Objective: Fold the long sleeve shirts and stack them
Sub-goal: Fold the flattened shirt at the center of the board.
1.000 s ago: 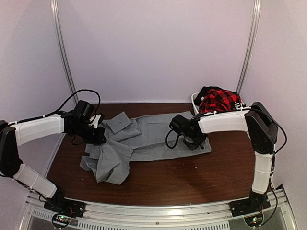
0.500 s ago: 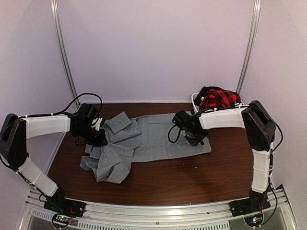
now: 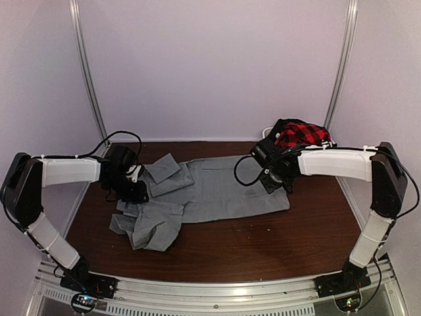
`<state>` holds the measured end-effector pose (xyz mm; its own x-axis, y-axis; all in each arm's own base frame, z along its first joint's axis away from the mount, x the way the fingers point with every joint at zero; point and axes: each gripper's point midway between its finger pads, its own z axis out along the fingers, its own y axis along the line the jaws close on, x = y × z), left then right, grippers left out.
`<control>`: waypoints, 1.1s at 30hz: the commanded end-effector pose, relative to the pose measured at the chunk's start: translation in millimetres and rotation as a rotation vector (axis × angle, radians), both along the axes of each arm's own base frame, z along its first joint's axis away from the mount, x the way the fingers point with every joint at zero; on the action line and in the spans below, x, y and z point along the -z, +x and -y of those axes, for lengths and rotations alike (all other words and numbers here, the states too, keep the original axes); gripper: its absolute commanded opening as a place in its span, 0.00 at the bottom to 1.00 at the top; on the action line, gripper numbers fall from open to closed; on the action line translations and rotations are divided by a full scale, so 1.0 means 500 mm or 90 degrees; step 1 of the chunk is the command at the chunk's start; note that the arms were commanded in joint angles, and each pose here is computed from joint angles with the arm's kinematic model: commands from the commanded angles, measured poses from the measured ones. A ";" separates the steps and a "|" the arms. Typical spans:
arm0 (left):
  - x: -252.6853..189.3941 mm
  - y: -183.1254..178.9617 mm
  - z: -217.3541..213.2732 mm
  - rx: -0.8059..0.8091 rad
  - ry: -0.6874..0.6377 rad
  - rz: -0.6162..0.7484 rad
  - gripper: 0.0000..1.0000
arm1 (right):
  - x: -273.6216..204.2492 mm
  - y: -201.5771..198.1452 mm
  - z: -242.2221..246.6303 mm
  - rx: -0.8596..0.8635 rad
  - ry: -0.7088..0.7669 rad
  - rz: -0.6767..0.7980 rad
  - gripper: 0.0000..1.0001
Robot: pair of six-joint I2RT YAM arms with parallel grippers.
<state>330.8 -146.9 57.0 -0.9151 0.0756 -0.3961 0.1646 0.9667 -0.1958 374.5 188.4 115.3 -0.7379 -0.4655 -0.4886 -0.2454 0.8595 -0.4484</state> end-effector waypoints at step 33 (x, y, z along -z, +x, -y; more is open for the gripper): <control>0.053 -0.001 0.068 0.018 -0.143 -0.011 0.66 | 0.222 -0.142 -0.028 0.050 0.286 -0.172 0.59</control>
